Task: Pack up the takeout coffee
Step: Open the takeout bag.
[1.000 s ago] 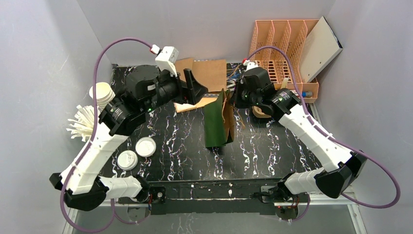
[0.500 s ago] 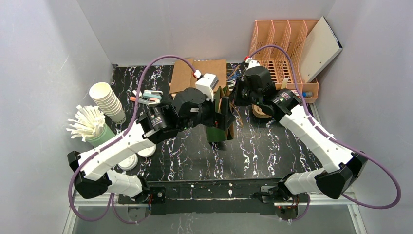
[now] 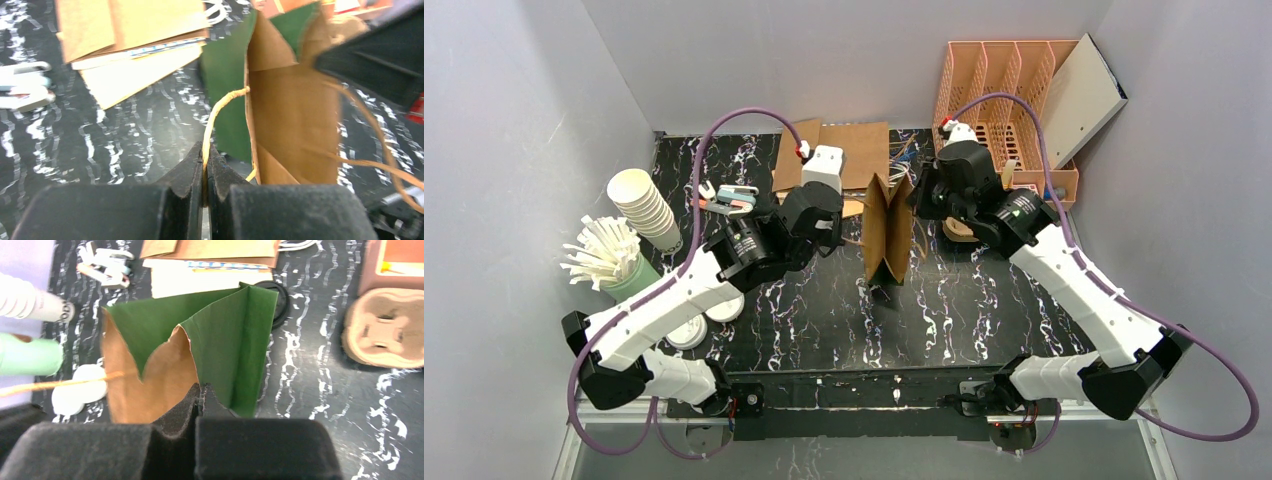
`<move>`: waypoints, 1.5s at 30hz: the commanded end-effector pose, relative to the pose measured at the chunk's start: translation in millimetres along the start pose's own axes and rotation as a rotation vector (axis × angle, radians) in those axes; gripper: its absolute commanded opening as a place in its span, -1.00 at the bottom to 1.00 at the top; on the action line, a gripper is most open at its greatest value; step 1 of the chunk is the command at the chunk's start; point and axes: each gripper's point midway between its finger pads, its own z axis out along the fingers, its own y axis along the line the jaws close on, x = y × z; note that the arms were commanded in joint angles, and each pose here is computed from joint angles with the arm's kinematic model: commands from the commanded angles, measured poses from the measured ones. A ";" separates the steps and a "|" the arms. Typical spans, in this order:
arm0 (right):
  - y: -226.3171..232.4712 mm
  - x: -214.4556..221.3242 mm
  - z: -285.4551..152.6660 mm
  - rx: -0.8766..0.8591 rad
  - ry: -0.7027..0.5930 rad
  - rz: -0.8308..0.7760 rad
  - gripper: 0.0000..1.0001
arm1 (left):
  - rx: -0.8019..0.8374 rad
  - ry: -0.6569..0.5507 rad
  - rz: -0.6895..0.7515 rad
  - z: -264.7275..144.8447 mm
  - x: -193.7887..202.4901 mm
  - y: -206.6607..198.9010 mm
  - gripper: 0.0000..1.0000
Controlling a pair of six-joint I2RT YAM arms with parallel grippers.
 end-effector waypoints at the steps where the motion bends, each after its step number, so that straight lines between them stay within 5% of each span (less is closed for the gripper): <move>1: -36.8 -4.2 -10.1 0.162 -0.054 -0.044 -0.97 | -0.226 -0.016 0.058 -7.7 -10.9 64.1 -1.00; 12: -59.7 -15.0 -19.9 0.294 -0.065 -0.084 -0.97 | -0.484 0.096 0.174 4.5 -1.6 134.8 -1.00; 22: -5.5 -8.2 0.7 0.048 0.029 -0.033 -0.97 | -0.038 0.132 0.026 45.4 8.1 50.3 -0.97; 30: 16.5 -27.0 4.9 0.031 0.062 0.026 -0.97 | -0.061 0.130 0.028 46.9 -4.9 51.7 -0.27; 35: 20.4 -28.1 11.0 0.038 0.088 0.033 -0.97 | 0.110 0.067 -0.044 23.8 -33.7 22.6 0.36; 45: 22.8 -24.5 21.7 0.026 0.090 0.047 -0.97 | 0.242 -0.099 -0.132 -31.9 -97.8 8.5 0.63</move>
